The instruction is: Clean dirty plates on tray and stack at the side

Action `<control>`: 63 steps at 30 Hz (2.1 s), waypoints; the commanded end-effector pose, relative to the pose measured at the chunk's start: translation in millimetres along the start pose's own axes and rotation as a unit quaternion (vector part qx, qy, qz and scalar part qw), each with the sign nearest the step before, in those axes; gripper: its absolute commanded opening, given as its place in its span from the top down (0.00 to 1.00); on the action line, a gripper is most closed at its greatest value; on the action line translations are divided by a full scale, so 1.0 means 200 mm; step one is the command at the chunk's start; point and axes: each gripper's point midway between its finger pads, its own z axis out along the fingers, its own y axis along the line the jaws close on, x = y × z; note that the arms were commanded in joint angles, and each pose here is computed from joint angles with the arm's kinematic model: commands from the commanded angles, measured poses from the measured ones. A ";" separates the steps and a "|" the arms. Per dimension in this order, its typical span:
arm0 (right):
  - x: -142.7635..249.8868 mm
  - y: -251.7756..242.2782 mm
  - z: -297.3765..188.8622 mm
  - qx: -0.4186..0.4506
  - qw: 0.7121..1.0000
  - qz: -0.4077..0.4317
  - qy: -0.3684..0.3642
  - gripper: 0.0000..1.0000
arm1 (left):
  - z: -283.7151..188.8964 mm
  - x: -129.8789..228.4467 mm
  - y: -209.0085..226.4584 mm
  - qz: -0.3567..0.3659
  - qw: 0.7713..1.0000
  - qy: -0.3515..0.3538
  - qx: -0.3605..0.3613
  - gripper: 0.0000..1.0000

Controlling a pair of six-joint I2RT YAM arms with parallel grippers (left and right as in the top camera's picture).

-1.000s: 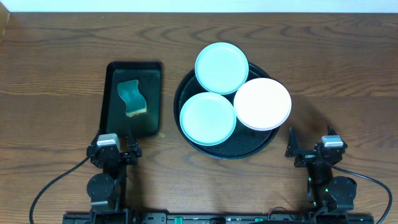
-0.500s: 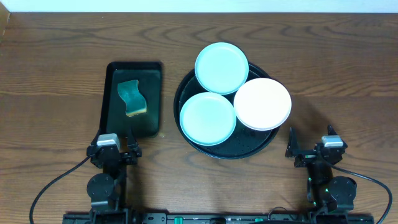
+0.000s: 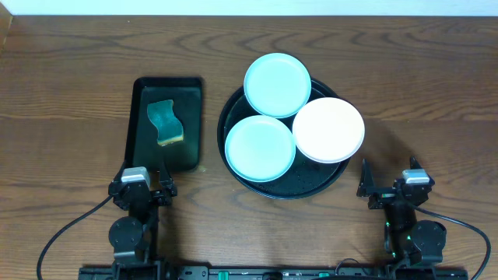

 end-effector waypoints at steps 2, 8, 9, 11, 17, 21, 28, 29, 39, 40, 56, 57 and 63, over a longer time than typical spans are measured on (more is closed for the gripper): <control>0.01 0.00 0.00 0.002 1.000 -0.008 0.001 0.01 | 0.00 0.08 0.03 0.001 1.000 0.026 -0.015 0.20; 0.01 0.00 0.00 0.002 1.000 -0.008 0.001 0.01 | 0.00 0.08 0.03 0.001 1.000 0.026 -0.015 0.20; 0.01 0.00 0.00 0.002 1.000 -0.008 0.001 0.01 | 0.00 0.08 0.03 0.001 1.000 0.026 -0.015 0.20; 0.01 0.00 0.00 0.002 1.000 -0.008 0.001 0.01 | 0.00 0.08 0.03 0.001 1.000 0.026 -0.015 0.20; 0.01 0.00 0.00 0.002 1.000 -0.008 0.001 0.01 | 0.00 0.08 0.03 0.001 1.000 0.026 -0.015 0.20; 0.01 0.00 0.00 0.002 1.000 -0.008 0.001 0.01 | 0.00 0.08 0.03 0.001 1.000 0.026 -0.015 0.20; 0.01 0.00 0.00 0.002 1.000 -0.008 0.001 0.01 | 0.00 0.08 0.03 0.001 1.000 0.026 -0.015 0.20; 0.01 0.00 0.00 0.002 1.000 -0.008 0.001 0.01 | 0.00 0.08 0.03 0.001 1.000 0.026 -0.015 0.20; 0.01 0.00 0.00 0.002 1.000 -0.008 0.001 0.01 | -0.03 0.06 -0.22 -0.141 0.981 0.035 0.127 0.20; 0.01 0.00 0.00 0.002 1.000 -0.008 0.001 0.01 | -0.05 0.05 -0.31 -0.192 0.964 0.053 0.178 0.20; 0.01 0.00 0.00 0.002 1.000 -0.008 0.001 0.01 | -0.31 -0.62 -0.46 -0.235 0.897 -0.167 0.335 0.20; 0.01 0.00 0.00 0.002 1.000 -0.008 0.001 0.01 | -0.32 -0.67 -0.43 -0.238 0.899 -0.183 0.320 0.20; 0.01 0.00 0.00 0.002 1.000 -0.008 0.001 0.01 | -0.31 -0.89 -0.38 -0.173 0.929 -0.196 0.262 0.20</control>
